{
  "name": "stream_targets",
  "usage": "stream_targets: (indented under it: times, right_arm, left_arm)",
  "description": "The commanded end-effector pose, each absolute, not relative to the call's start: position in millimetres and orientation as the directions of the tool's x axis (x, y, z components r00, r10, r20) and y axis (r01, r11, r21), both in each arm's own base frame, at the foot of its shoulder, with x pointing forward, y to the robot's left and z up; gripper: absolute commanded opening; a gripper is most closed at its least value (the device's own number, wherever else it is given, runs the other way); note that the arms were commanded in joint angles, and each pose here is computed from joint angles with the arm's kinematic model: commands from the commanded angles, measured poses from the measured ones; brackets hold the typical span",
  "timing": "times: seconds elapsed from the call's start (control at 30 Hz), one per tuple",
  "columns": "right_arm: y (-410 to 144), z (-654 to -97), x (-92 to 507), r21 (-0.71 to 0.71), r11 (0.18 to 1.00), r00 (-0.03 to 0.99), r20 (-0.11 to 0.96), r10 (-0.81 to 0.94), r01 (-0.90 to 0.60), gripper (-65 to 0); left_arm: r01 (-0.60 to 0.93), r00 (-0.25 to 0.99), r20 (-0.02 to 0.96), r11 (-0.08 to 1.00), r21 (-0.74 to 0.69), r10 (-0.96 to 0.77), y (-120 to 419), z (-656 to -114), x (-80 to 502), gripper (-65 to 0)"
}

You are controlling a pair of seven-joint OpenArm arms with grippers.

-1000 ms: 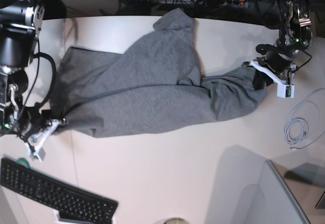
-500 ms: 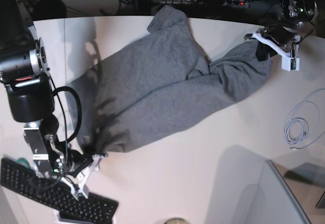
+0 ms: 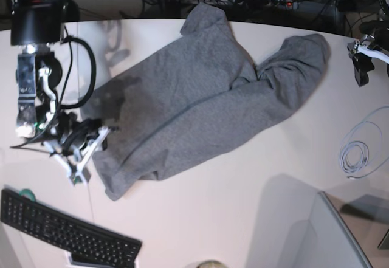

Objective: Layout the t-shirt on the table in an organized manner, then fold the t-shirt properly
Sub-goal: 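Grasp a sleeve with the left gripper and drag it away from the right gripper, then regrasp the shirt edges with both grippers near the table edge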

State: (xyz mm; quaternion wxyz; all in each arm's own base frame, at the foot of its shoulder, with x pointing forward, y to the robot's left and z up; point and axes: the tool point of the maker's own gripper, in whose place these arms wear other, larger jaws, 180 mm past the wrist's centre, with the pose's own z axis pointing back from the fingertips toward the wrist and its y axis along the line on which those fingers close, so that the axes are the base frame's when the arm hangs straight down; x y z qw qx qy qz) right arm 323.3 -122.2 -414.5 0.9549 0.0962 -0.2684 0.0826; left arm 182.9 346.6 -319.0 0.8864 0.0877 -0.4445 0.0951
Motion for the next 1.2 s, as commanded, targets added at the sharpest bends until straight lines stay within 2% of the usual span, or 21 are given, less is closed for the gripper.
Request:
stream_targets:
  times: [0.0, 0.03, 0.07, 0.17, 0.2, 0.3, 0.5, 0.73, 0.93, 1.0, 1.1, 1.17]
  right_arm:
    - [-122, -408, 328, 0.138, 0.969, 0.817, 0.569, 0.093, -0.207, -62.4]
    - [-118, -418, 320, 0.153, 0.968, 0.825, 0.558, 0.083, -0.200, -65.0]
    - [-113, -429, 312, 0.170, 0.966, 0.836, 0.543, 0.075, -0.197, -65.0]
    - [-112, -462, 294, 0.202, 0.966, 0.882, 0.469, 0.048, -0.160, -64.5]
    - [-113, -474, 288, 0.209, 0.967, 0.899, 0.436, 0.042, -0.146, -64.5]
    - [-122, -500, 278, 0.217, 0.971, 0.924, 0.383, 0.013, -0.104, -64.5]
    - [-174, -518, 284, 0.145, 0.988, 0.940, 0.342, 0.002, -0.055, -64.5]
    - [-249, -496, 346, 0.052, 0.998, 0.921, 0.388, -0.041, 0.022, -64.5]
    - [-276, -443, 430, 0.028, 0.998, 0.809, 0.584, -0.062, 0.056, -63.5]
    - [-282, -425, 442, 0.015, 0.999, 0.792, 0.609, -0.048, 0.049, -63.5]
    - [-288, -413, 430, -0.026, 0.999, 0.825, 0.565, -0.001, 0.019, -63.3]
    - [-274, -412, 405, -0.043, 0.998, 0.843, 0.534, 0.058, -0.042, -63.3]
  left_arm:
    - [-0.201, 0.533, 0.844, 0.978, 0.053, 0.064, 334, -306, 207, -16.9]
    - [-0.166, 0.529, 0.846, 0.985, 0.037, 0.058, 321, -309, 218, -22.2]
    - [-0.123, 0.527, 0.849, 0.992, 0.027, 0.043, 305, -312, 232, -30.3]
    - [0.043, 0.511, 0.858, 0.998, 0.037, -0.053, 246, -317, 274, -60.6]
    - [0.090, 0.502, 0.860, 0.994, 0.057, -0.095, 228, -317, 285, -65.0]
    - [0.214, 0.467, 0.853, 0.966, 0.147, -0.234, 179, -318, 312, -65.0]
    - [0.261, 0.524, 0.766, 0.926, 0.274, -0.374, 147, -340, 333, -65.0]
    - [0.304, 0.558, 0.721, 0.910, 0.283, -0.411, 137, -363, 337, -65.0]
    - [0.303, 0.576, 0.714, 0.915, 0.265, -0.398, 132, -371, 338, -65.0]
    - [0.302, 0.577, 0.713, 0.916, 0.265, -0.397, 133, -371, 337, -65.0]
    - [0.298, 0.596, 0.692, 0.912, 0.280, -0.408, 146, -378, 332, -65.0]
    - [0.290, 0.637, 0.647, 0.908, 0.302, -0.419, 171, -393, 317, -65.0]
